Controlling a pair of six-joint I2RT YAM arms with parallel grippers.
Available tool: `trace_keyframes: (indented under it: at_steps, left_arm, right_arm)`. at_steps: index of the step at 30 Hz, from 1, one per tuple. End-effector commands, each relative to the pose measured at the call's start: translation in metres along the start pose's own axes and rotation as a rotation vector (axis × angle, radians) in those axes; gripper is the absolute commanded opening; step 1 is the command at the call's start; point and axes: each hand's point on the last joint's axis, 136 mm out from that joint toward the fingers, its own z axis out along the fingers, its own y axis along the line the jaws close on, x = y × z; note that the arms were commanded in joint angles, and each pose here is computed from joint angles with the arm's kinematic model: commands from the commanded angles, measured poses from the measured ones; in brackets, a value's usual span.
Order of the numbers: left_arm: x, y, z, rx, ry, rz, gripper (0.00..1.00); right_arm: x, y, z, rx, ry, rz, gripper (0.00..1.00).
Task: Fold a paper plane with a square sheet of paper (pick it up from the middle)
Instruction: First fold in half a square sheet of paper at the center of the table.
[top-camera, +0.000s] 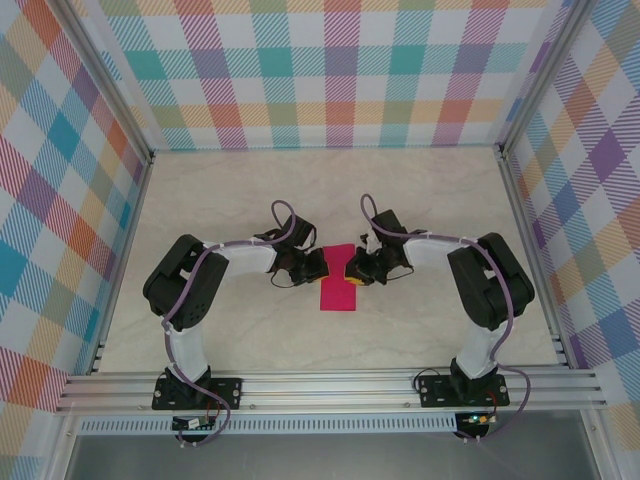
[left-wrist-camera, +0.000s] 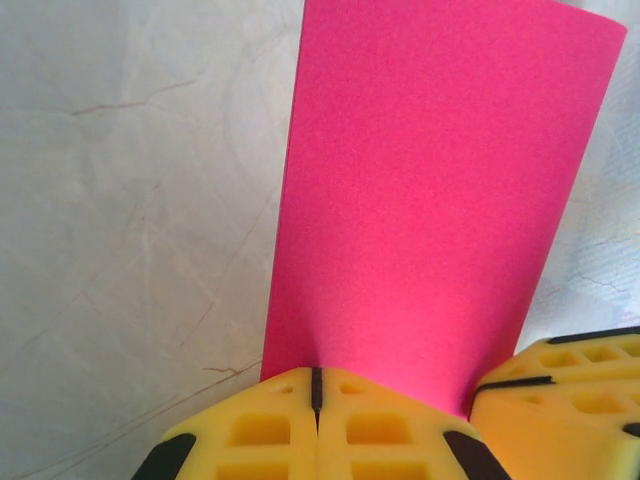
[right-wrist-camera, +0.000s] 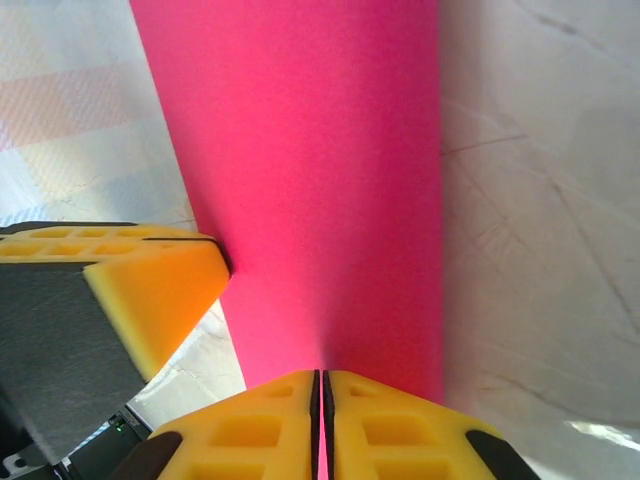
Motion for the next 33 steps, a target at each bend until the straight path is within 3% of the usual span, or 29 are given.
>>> trace_keyframes:
  at_steps: [1, 19, 27, 33]
  left_arm:
    - [0.018, 0.036, 0.018, -0.114, 0.04, -0.018, 0.0]
    - [0.02, 0.04, 0.018, -0.125, 0.044, -0.018, 0.0]
    - [0.021, 0.04, 0.017, -0.125, 0.044, -0.014, 0.0]
    - [0.021, 0.039, 0.016, -0.123, 0.043, -0.011, 0.0]
  right_arm:
    - [0.002, -0.006, 0.006, -0.029, 0.012, -0.009, 0.13]
    - [0.017, -0.043, 0.011, 0.002, 0.01, -0.01, 0.12]
    - [0.008, 0.016, -0.019, -0.178, -0.039, -0.101, 0.12]
    - [0.017, 0.02, -0.019, -0.195, -0.023, -0.107, 0.13]
